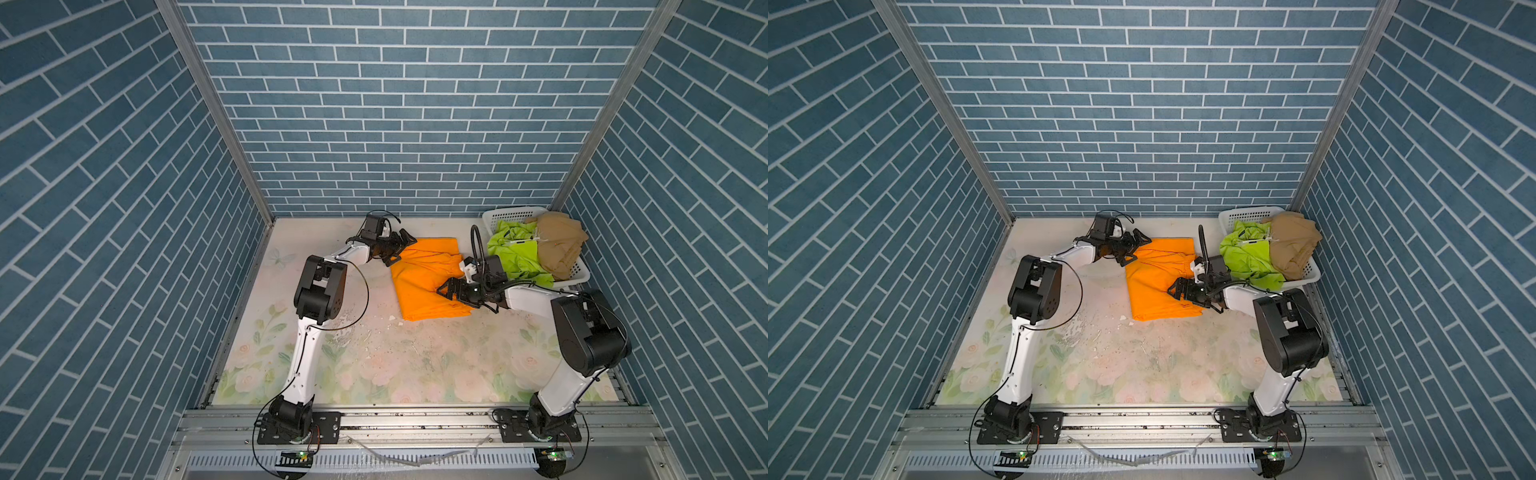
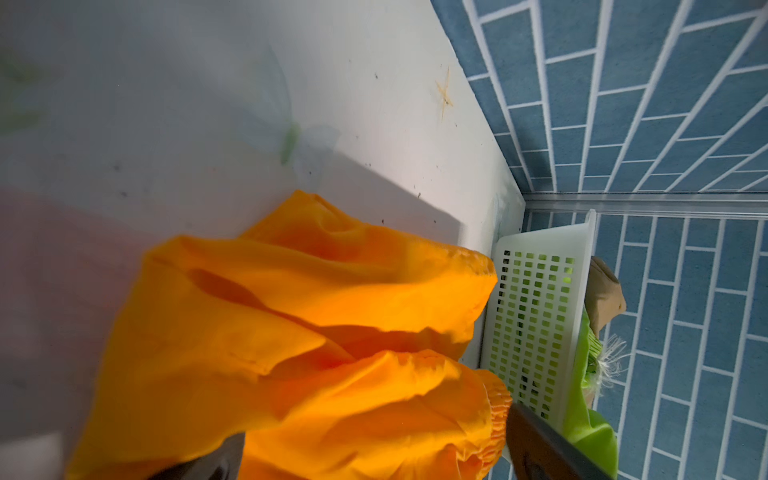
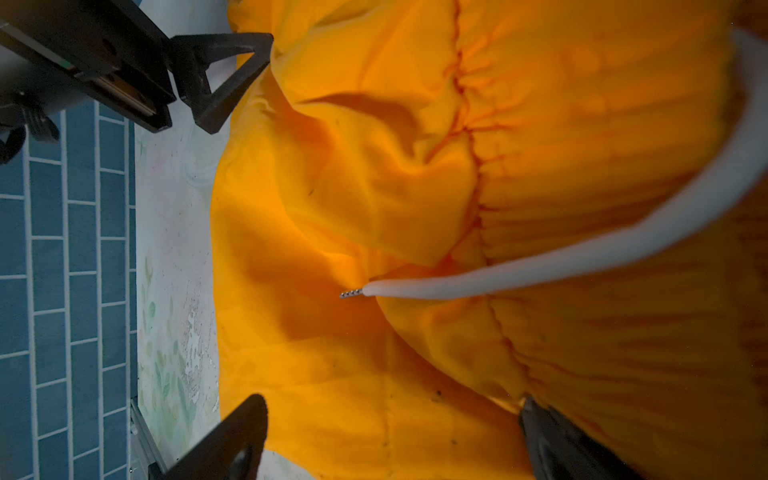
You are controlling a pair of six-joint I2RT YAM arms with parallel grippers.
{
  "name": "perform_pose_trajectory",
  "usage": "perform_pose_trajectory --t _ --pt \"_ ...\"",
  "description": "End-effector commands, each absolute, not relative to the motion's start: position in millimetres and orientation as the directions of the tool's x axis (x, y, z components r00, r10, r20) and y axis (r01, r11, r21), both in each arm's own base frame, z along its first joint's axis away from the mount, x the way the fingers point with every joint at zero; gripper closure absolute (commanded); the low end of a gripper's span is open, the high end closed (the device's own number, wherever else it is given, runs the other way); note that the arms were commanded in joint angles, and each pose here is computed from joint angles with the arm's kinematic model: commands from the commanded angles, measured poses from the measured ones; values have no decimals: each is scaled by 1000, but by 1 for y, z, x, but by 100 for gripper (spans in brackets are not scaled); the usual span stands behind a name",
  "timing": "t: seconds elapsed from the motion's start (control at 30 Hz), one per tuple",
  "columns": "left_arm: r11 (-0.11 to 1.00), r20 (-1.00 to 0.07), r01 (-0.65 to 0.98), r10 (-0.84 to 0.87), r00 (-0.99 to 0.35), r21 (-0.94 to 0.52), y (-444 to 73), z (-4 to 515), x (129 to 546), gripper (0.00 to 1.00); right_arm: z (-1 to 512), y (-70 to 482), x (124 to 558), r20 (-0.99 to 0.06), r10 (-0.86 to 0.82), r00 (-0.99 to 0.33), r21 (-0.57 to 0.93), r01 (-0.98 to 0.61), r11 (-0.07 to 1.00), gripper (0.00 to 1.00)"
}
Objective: Fold and stack the shorts
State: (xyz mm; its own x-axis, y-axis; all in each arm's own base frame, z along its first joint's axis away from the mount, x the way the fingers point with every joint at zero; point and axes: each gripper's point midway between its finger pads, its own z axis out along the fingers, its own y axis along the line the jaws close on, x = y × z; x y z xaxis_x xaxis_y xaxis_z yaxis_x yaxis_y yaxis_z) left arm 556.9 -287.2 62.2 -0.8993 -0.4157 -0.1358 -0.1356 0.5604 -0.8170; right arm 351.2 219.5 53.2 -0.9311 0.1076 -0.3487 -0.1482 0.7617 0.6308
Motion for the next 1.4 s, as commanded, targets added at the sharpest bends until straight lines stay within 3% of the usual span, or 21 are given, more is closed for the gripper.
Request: perform_pose_trajectory --t 0.0,0.2,0.3,0.4,0.7,0.97,1.23,1.37 --pt "641 -101 -242 -449 -888 -728 -252 10 556 0 34 200 328 -261 121 -958 601 -63 796 3" --pt "676 -227 -82 -355 -907 -732 -254 76 561 0 108 197 335 -376 140 -916 627 -140 766 1" --pt "759 -324 22 -252 -912 -650 -251 111 545 0 141 184 345 -431 165 -887 610 -151 778 1" --pt "809 -355 61 -188 -916 -585 -241 122 519 0 149 167 351 -440 193 -877 592 -122 797 2" --pt "863 -241 78 -52 -969 -500 -230 76 444 5 138 159 357 -413 221 -884 602 -83 794 2" --pt "869 -164 72 -10 -986 -489 -242 41 428 8 131 158 351 -402 223 -888 606 -76 792 2" --pt "884 -127 90 35 -991 -459 -256 16 425 33 130 155 347 -404 229 -885 603 -70 795 2" --pt "900 -112 104 61 -992 -424 -257 5 423 62 130 155 346 -402 235 -885 610 -67 790 1"
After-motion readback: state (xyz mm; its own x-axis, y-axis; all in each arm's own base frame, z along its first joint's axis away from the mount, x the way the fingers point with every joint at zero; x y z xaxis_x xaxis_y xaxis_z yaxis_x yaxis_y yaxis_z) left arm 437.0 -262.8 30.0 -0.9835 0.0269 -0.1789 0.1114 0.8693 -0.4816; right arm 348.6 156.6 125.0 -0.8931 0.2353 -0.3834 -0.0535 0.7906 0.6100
